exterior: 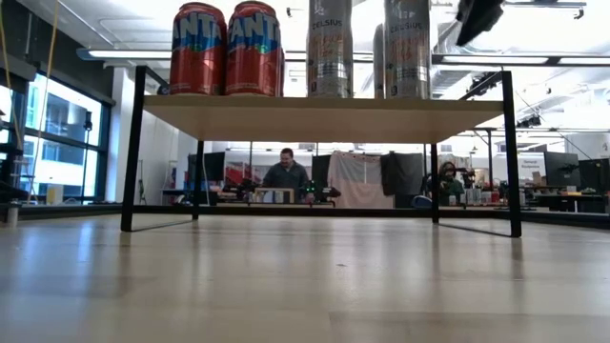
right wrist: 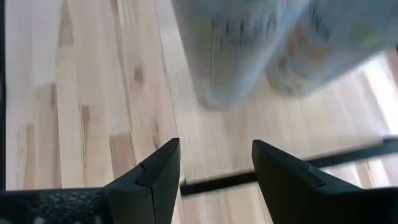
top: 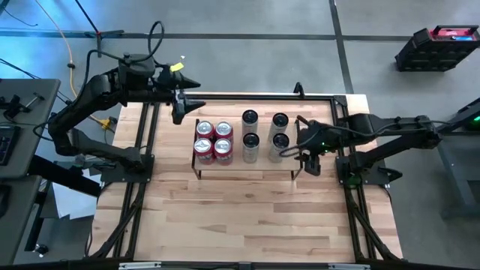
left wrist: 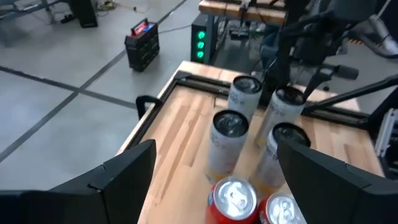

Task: Place canned beverage on shelf
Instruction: Adjust the soda cans on the shelf

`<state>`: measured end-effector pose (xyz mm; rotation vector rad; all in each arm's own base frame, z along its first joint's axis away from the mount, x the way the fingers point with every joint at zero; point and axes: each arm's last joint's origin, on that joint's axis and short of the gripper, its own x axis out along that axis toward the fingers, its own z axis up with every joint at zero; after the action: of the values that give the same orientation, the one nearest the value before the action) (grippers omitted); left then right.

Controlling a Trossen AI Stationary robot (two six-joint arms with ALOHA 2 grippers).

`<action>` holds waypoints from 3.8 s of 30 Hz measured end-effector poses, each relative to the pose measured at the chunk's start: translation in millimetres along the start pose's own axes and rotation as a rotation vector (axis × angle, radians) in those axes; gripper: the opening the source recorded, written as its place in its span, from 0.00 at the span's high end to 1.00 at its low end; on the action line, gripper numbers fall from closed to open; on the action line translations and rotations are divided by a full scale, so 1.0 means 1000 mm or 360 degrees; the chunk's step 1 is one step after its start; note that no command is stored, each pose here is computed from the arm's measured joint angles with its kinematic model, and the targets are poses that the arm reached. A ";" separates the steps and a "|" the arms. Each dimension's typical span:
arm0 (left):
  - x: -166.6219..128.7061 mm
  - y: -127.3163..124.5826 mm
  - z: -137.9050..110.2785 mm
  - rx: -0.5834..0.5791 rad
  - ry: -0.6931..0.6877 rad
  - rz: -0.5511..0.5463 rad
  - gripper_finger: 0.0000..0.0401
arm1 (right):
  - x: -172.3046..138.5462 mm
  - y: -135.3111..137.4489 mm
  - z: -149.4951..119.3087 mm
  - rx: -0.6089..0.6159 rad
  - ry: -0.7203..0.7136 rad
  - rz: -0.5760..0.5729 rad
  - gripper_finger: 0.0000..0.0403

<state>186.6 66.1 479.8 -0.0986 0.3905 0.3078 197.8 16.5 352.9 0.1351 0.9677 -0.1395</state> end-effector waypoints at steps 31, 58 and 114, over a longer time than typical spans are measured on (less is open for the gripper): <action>-0.035 -0.011 0.012 -0.0012 -0.0535 -0.0322 0.19 | -0.080 -0.016 -0.023 0.0270 -0.0731 -0.0005 0.54; -0.026 -0.009 0.017 -0.0010 -0.0578 -0.0249 0.19 | -0.080 -0.016 -0.024 0.0255 -0.0728 0.0000 0.54; 0.022 -0.023 0.005 0.0185 0.0495 0.0149 0.19 | -0.079 -0.015 -0.018 -0.0137 -0.0778 -0.0087 0.54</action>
<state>214.7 51.2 476.8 -0.0136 0.7215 0.3626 136.5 9.9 407.8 -0.0072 0.4886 -0.1709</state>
